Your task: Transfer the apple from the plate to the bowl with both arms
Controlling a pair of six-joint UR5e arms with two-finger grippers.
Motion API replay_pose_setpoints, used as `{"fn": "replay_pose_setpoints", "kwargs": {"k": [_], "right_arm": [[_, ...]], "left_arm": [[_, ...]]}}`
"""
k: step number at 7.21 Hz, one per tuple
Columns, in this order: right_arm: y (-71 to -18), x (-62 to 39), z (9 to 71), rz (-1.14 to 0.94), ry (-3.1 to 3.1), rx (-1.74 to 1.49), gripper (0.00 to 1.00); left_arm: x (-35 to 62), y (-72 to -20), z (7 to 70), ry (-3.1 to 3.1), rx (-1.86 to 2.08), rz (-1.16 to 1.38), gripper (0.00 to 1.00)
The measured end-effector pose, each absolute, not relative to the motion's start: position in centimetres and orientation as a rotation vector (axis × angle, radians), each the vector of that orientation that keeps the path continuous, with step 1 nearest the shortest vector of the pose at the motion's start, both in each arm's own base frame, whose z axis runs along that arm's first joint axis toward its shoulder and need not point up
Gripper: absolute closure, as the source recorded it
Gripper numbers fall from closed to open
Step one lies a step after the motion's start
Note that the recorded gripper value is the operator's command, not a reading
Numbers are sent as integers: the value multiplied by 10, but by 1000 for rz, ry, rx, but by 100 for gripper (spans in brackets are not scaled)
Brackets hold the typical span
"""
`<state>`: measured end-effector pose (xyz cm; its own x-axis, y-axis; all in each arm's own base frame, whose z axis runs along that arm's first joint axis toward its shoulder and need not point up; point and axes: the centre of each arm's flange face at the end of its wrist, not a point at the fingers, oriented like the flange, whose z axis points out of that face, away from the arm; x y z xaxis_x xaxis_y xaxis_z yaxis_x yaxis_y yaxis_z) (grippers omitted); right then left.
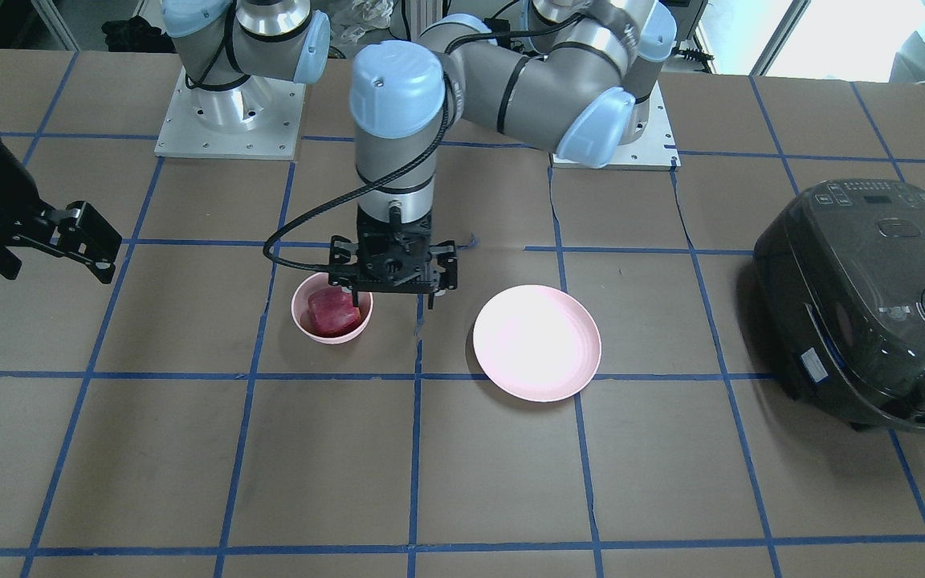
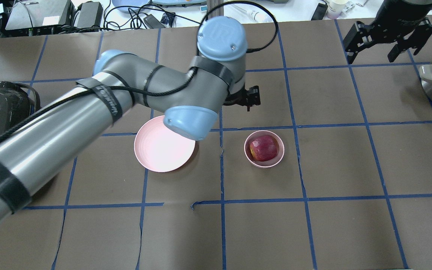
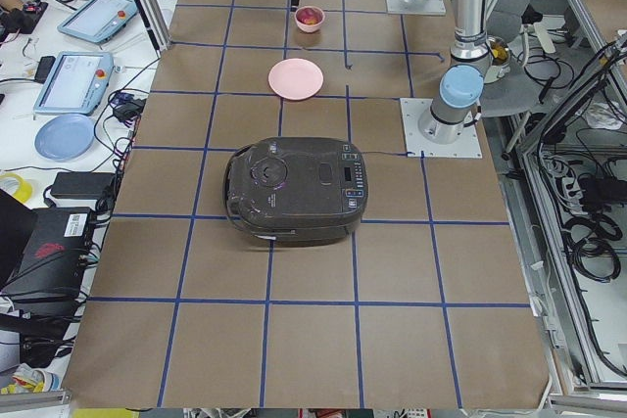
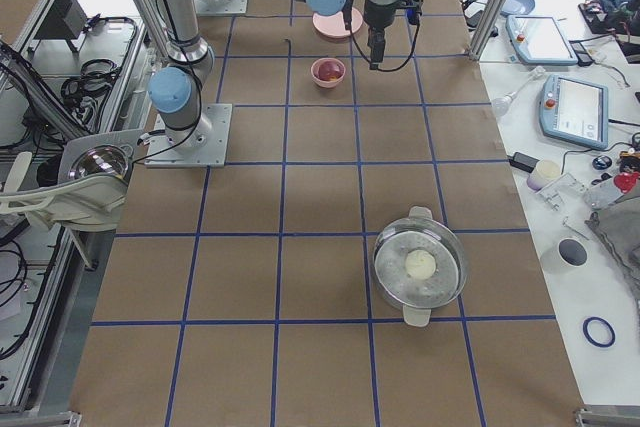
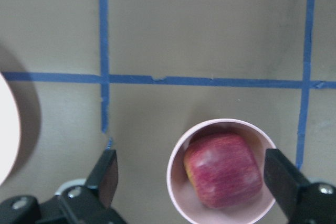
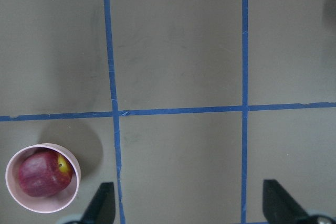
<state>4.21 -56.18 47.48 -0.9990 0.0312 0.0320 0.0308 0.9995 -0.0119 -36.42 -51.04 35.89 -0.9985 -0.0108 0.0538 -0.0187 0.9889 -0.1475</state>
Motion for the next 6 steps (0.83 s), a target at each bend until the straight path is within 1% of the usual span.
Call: {"fn": "replay_pose_setpoints", "kwargs": {"k": [2, 3, 6], "right_arm": [[-549, 98, 480, 25, -3104, -52, 0], [-540, 124, 483, 25, -3106, -49, 0], [-517, 158, 492, 4, -3108, 0, 0]], "left_arm": [[-264, -530, 414, -3108, 2, 221, 0], [-221, -530, 438, -3120, -4, 219, 0], [-159, -516, 513, -3141, 5, 189, 0]]}}
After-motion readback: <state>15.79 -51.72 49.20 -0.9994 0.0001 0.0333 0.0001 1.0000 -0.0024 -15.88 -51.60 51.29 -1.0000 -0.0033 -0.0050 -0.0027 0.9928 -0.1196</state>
